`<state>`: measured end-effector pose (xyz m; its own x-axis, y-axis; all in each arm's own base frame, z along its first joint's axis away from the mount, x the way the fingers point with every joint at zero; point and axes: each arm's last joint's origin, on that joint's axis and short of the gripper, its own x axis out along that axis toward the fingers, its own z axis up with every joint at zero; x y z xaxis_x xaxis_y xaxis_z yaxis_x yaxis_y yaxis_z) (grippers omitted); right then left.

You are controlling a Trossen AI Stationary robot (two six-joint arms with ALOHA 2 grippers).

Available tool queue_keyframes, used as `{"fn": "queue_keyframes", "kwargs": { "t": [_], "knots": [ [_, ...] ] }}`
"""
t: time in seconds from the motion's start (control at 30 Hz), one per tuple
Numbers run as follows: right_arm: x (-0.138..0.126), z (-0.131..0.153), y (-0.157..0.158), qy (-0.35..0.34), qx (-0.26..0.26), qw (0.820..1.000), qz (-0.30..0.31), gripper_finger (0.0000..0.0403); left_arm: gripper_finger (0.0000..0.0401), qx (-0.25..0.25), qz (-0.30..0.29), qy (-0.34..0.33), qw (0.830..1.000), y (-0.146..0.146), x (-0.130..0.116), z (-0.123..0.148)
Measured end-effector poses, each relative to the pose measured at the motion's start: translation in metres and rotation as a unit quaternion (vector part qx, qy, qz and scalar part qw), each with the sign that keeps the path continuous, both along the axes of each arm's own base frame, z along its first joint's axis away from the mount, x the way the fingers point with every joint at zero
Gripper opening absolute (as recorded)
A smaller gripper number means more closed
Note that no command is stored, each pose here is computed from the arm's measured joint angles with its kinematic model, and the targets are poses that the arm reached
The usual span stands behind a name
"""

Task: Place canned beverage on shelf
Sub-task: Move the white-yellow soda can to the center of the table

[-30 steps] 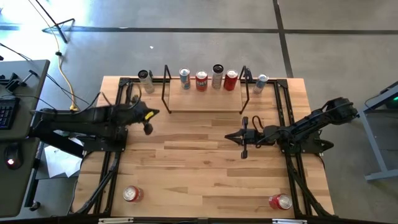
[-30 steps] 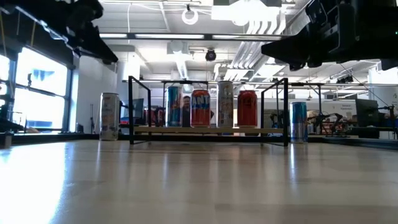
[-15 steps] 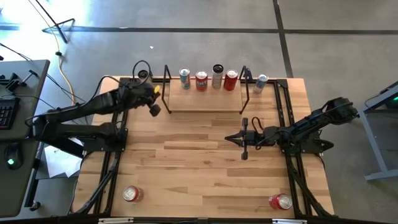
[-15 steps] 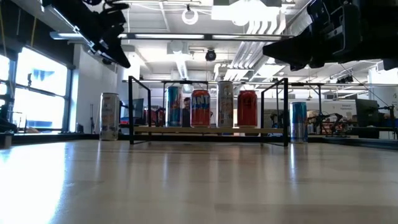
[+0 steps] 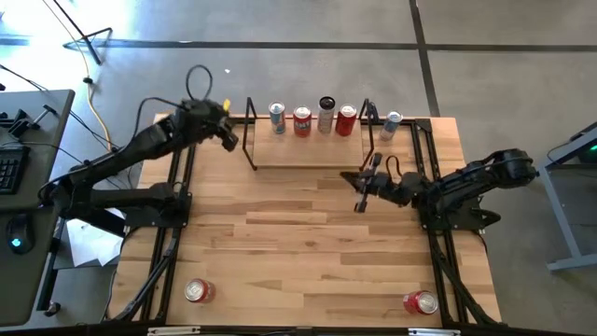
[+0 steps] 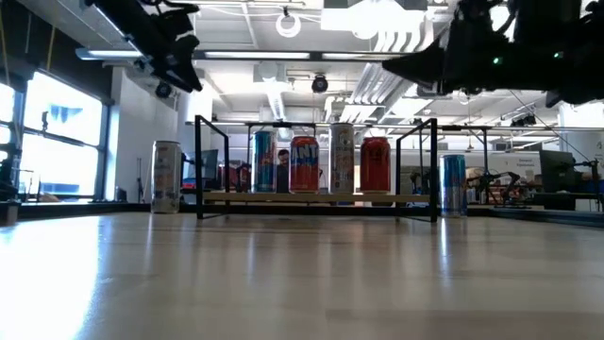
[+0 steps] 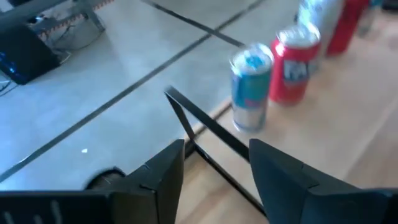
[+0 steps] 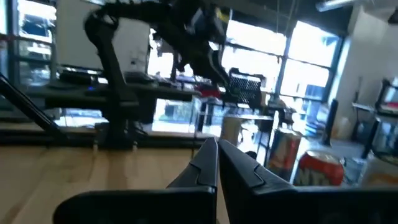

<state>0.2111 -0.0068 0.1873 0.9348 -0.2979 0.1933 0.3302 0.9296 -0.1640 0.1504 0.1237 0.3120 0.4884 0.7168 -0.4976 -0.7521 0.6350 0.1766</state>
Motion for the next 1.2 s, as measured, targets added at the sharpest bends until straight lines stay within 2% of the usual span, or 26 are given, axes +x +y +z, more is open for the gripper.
{"fn": "queue_keyframes", "kwargs": {
  "t": [0.1,0.17,0.23,0.33,0.47,0.53,0.63,0.73,0.9,1.07,1.2],
  "knots": [
    [0.001,-0.005,-0.013,0.02,0.019,1.0,-0.004,0.0,0.0177,-0.007,0.018,-0.027,0.999,0.008,-0.005,0.005],
    [0.0,-0.007,-0.019,0.03,0.028,0.999,0.005,0.0,0.0177,-0.021,0.03,-0.06,0.997,0.012,-0.005,-0.002],
    [0.0,-0.009,-0.025,0.04,0.023,0.999,0.021,0.0,0.0177,-0.018,0.018,-0.079,0.997,0.011,-0.002,-0.013],
    [0.0,-0.008,-0.034,0.036,0.035,0.998,0.033,0.0,0.0177,-0.011,-0.001,-0.106,0.994,0.005,0.003,-0.013],
    [0.0,-0.013,-0.035,0.059,0.054,0.993,0.086,0.0,0.0174,0.001,-0.019,-0.104,0.994,0.001,0.006,-0.007],
    [0.001,-0.015,-0.033,0.071,0.054,0.99,0.112,0.0,0.0165,-0.008,-0.02,-0.09,0.996,0.003,0.008,0.004],
    [0.001,-0.018,-0.029,0.085,0.051,0.987,0.128,0.0,0.0141,-0.08,0.005,-0.03,0.996,0.015,0.008,0.02],
    [0.002,-0.019,-0.025,0.095,0.046,0.985,0.136,0.0,0.011,-0.145,0.028,0.021,0.989,0.031,0.009,0.036],
    [0.002,-0.02,-0.021,0.103,0.033,0.984,0.143,0.0,0.0084,-0.246,0.05,0.087,0.964,0.063,0.014,0.05],
    [0.002,-0.02,-0.021,0.103,0.033,0.983,0.146,0.0,0.0131,-0.315,0.092,0.128,0.936,0.094,0.02,0.045],
    [0.002,-0.022,-0.019,0.113,0.038,0.977,0.174,0.0,0.0193,-0.382,0.127,0.168,0.9,0.113,0.023,0.029]
  ]
}}
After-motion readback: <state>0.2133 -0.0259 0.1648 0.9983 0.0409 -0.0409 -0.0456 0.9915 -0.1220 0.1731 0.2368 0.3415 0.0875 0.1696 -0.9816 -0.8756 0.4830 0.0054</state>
